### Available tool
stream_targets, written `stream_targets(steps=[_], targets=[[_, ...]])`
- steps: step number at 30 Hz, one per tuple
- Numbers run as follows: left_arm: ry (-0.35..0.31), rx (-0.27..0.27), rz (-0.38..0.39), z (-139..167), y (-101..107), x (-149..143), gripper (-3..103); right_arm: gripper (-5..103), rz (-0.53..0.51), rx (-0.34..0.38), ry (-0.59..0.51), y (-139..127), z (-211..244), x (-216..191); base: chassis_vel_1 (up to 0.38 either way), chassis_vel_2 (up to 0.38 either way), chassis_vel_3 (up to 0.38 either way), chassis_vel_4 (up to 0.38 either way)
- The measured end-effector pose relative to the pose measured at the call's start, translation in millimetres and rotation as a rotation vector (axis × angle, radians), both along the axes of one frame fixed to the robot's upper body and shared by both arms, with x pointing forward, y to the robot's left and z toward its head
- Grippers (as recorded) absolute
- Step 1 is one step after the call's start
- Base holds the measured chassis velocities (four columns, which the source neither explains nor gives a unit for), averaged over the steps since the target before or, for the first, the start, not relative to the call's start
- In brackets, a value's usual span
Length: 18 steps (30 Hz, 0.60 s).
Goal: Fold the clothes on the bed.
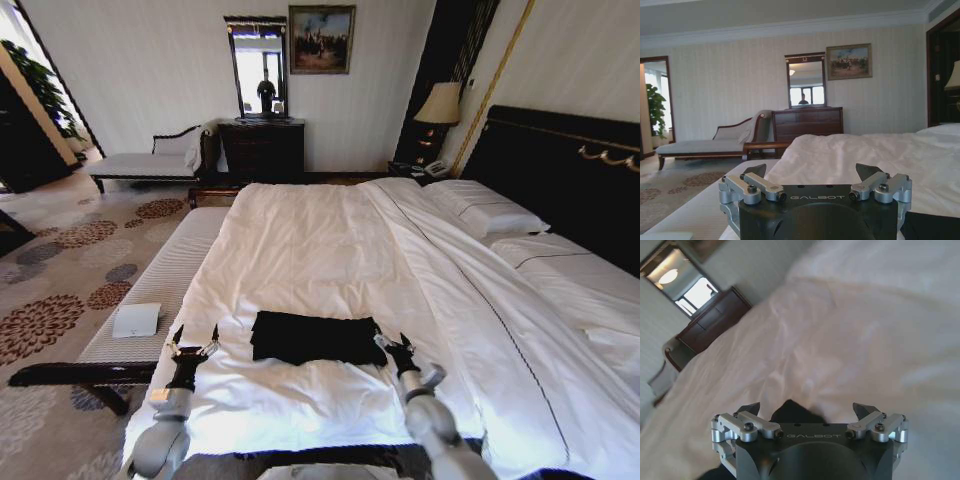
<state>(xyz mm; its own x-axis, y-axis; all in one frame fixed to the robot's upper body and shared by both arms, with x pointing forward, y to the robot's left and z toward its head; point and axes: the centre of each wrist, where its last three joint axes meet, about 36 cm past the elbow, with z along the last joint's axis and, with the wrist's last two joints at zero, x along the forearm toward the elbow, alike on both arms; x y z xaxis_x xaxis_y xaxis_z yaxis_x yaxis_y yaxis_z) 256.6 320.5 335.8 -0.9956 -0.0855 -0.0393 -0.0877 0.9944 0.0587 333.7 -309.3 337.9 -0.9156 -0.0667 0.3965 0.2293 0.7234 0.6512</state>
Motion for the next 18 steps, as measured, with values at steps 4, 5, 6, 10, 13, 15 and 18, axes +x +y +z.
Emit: stream_targets(steps=[4,5,6,10,13,15,18], targets=[[0.027,0.017,0.020,7,-1,-20,100,100,0.021,0.170,0.075,-28,-7,7,0.000,0.000,0.000,0.000],[0.027,0.017,0.020,7,-1,-20,100,100,0.021,0.170,0.075,-28,-7,7,0.000,0.000,0.000,0.000],[0.035,0.023,0.024,9,-1,-23,100,100,0.025,0.182,0.087,-32,-9,8,0.000,0.000,0.000,0.000],[0.050,0.029,0.031,12,-3,-27,100,100,0.041,0.218,0.112,-35,-11,8,0.000,0.000,0.000,0.000],[0.052,0.029,0.031,13,-3,-27,100,100,0.046,0.247,0.145,-26,-17,2,0.000,0.000,0.000,0.000],[0.052,0.029,0.032,13,-3,-27,100,100,0.047,0.255,0.152,-23,-18,0,0.000,0.000,0.000,0.000],[0.051,0.029,0.031,13,-3,-27,100,100,0.055,0.289,0.173,-11,-21,-12,0.000,0.000,0.000,0.000]])
